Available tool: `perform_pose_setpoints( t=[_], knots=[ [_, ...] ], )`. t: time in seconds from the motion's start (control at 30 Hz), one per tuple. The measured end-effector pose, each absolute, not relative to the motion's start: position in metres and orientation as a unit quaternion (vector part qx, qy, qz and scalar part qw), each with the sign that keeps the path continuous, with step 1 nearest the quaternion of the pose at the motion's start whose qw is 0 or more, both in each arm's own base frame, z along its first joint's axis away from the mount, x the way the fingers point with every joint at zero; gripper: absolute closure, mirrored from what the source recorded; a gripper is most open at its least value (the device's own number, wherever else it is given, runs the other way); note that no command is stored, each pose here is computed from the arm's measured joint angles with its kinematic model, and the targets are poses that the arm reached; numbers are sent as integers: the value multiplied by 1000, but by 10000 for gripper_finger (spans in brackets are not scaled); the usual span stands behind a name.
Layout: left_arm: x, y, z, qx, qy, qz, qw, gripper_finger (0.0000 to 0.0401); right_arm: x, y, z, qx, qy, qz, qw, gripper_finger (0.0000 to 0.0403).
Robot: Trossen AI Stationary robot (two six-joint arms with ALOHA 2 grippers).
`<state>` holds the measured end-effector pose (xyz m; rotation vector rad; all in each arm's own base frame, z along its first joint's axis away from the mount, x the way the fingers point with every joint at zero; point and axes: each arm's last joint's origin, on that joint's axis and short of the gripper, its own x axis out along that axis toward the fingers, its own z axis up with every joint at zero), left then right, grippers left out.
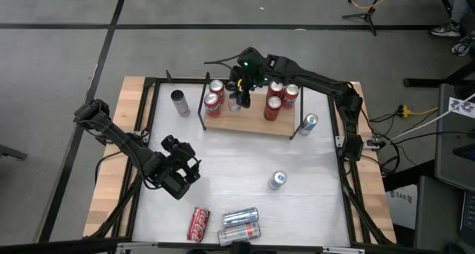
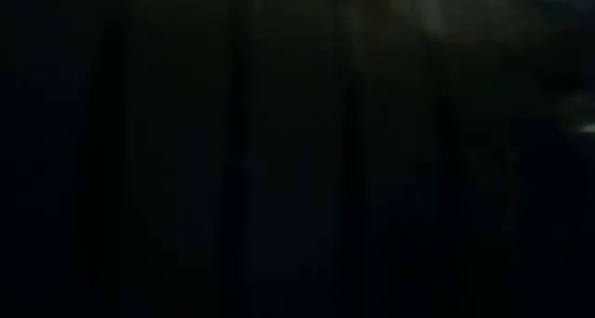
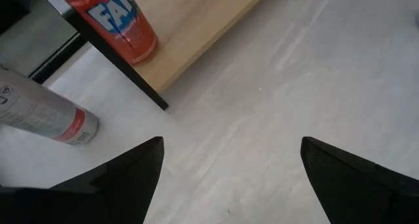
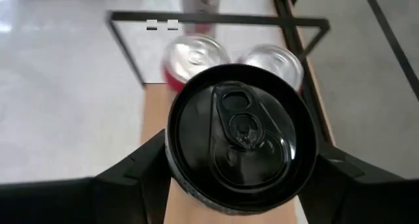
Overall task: Place canned beverage on shelf
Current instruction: Put the middle white-pink soda can on the shelf
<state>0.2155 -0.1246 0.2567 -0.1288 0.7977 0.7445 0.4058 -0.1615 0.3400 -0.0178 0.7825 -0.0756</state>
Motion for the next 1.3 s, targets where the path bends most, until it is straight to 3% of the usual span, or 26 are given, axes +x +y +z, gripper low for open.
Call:
perform_pose_setpoints(
  t=[0.33, 0.67, 1.0, 1.3],
  knots=[
    [216, -124, 257, -58, 374, 356, 854, 48, 405, -199, 304, -9, 336, -82, 938, 162],
    [216, -124, 257, -56, 371, 357, 855, 48, 402, -204, 276, -16, 347, -87, 934, 162],
    [216, -124, 257, -56, 371, 357, 855, 48, 406, -206, 272, -40, 323, -110, 939, 160],
    [216, -124, 257, -56, 371, 358, 855, 48, 404, -205, 269, -34, 338, -107, 935, 105]
  ],
)
